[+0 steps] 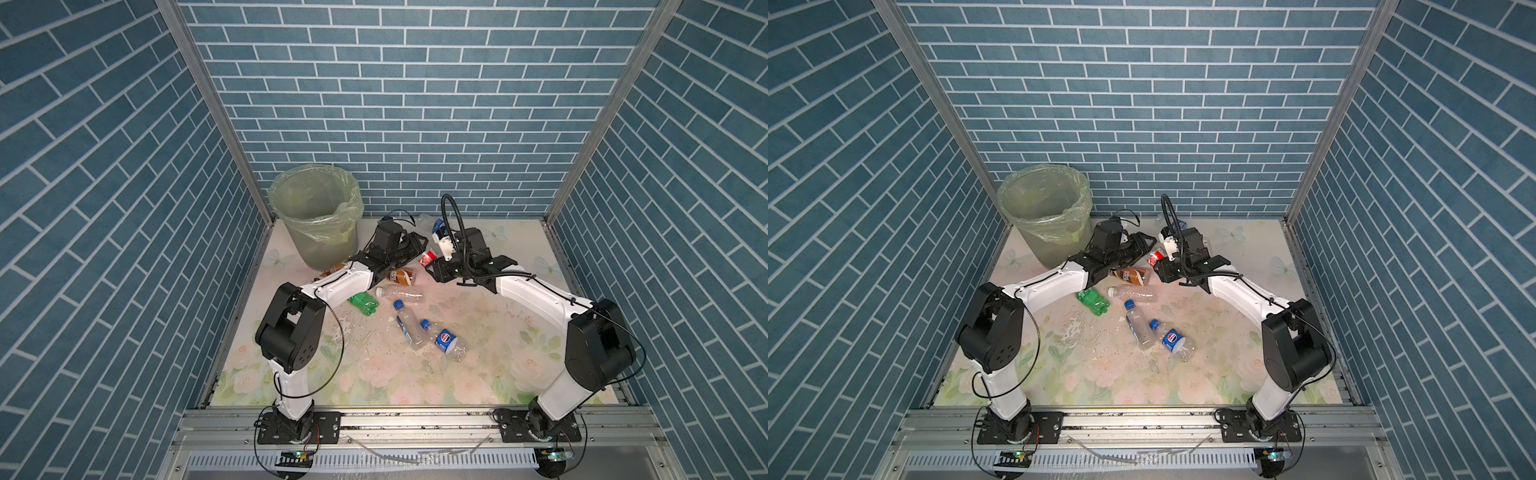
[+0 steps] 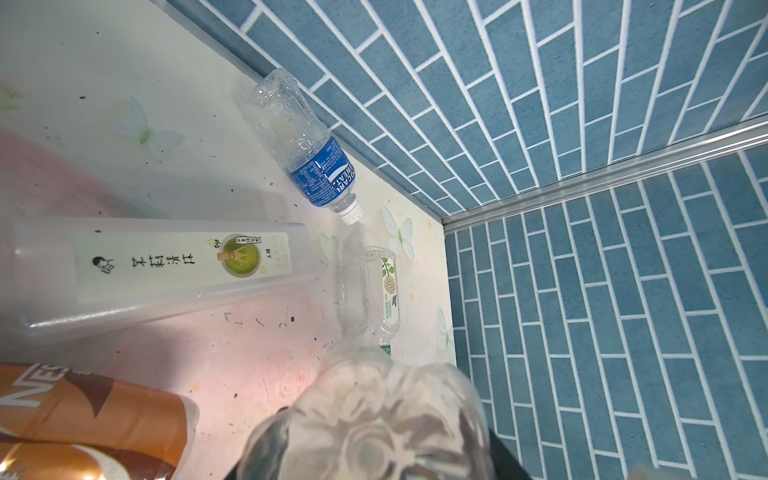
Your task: Throw the plastic bottles in the bin
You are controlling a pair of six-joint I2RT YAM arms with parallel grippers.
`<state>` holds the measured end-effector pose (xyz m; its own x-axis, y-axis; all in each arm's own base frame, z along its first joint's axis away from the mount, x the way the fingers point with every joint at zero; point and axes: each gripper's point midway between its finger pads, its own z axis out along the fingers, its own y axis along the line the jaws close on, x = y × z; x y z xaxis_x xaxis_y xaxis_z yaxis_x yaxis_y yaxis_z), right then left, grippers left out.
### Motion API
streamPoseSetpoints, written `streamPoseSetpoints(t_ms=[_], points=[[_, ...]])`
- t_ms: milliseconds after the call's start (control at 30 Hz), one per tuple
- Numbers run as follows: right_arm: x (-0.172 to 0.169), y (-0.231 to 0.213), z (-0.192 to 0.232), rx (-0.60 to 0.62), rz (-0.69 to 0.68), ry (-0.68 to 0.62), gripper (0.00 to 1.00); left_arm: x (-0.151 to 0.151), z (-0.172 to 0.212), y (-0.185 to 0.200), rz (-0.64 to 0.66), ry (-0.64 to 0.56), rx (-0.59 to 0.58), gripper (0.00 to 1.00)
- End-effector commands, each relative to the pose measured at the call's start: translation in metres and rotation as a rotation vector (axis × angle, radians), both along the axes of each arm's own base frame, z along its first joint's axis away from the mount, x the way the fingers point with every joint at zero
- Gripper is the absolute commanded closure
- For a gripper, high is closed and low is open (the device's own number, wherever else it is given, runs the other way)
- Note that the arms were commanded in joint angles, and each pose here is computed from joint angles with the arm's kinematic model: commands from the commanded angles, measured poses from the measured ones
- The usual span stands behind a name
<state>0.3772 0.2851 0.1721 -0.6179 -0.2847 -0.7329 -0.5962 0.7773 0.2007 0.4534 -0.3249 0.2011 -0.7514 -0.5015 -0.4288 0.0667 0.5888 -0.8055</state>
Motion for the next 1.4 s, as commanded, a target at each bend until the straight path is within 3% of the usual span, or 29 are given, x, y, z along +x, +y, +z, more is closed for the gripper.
streamPoseSetpoints(t_ms=[0, 333, 567, 800, 1067, 1367], points=[[0.005, 0.008, 0.045, 0.075, 0.009, -0.09, 0.38, -0.001, 0.005, -0.003, -0.026, -0.022, 0.029, 0.47], [-0.003, -0.002, 0.058, 0.072, -0.006, -0.124, 0.24, -0.004, 0.018, 0.006, -0.048, -0.056, 0.152, 0.47], [-0.004, -0.006, 0.08, 0.067, -0.001, -0.177, 0.09, -0.001, 0.056, 0.026, -0.028, -0.156, 0.257, 0.46], [-0.009, 0.004, 0.122, 0.1, 0.036, -0.277, 0.01, 0.007, 0.121, 0.059, 0.024, -0.292, 0.329, 0.46], [-0.006, 0.037, 0.184, 0.141, 0.129, -0.406, 0.01, 0.013, 0.203, 0.109, 0.128, -0.488, 0.481, 0.46], [-0.005, 0.074, 0.244, 0.245, 0.22, -0.508, 0.01, -0.001, 0.325, 0.209, 0.384, -0.735, 0.709, 0.43]])
